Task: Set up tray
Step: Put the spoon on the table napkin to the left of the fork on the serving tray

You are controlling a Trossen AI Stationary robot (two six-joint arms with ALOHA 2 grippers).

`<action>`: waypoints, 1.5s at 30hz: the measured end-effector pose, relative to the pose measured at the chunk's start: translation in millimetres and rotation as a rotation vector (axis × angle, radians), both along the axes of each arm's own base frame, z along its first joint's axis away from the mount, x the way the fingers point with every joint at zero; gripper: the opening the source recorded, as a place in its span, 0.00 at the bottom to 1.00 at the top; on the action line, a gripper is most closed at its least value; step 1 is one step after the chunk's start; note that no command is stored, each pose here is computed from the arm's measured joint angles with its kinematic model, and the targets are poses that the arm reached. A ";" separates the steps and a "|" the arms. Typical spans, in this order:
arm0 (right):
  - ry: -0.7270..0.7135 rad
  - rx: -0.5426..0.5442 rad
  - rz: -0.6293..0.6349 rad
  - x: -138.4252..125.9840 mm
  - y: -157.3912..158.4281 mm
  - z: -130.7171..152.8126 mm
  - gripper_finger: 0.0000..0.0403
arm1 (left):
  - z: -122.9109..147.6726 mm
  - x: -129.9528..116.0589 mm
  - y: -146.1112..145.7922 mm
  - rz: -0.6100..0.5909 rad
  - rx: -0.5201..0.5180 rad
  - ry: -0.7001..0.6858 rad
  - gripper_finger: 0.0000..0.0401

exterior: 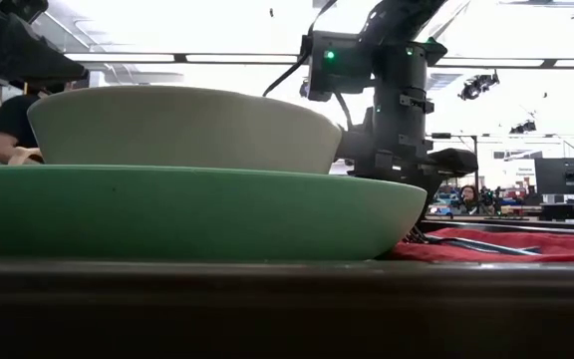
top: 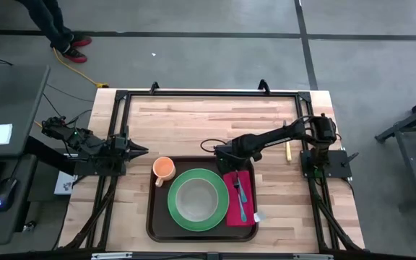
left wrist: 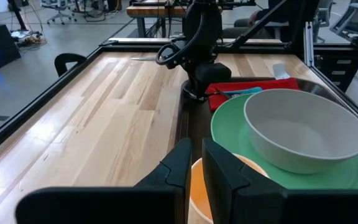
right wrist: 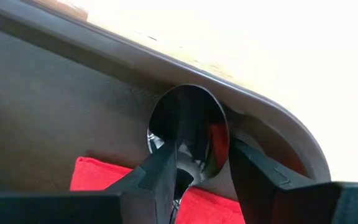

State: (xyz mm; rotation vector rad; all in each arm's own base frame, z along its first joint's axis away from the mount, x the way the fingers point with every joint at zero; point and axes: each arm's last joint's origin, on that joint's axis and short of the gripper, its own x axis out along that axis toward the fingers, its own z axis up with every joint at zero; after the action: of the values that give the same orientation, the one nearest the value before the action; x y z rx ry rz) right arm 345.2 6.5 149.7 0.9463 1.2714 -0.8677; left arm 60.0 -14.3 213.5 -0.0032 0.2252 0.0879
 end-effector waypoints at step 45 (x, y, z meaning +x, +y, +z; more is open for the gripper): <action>0.039 0.002 0.003 -3.7 -0.7 -0.3 0.25 | -1.1 -0.3 0.1 0.000 0.006 0.011 0.17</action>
State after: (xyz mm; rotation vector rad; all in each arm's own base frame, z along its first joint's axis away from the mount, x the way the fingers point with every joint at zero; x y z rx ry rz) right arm 341.5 5.8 149.3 0.9332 1.3070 -0.8863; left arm 59.7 -14.1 212.4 0.0031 0.2359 0.0890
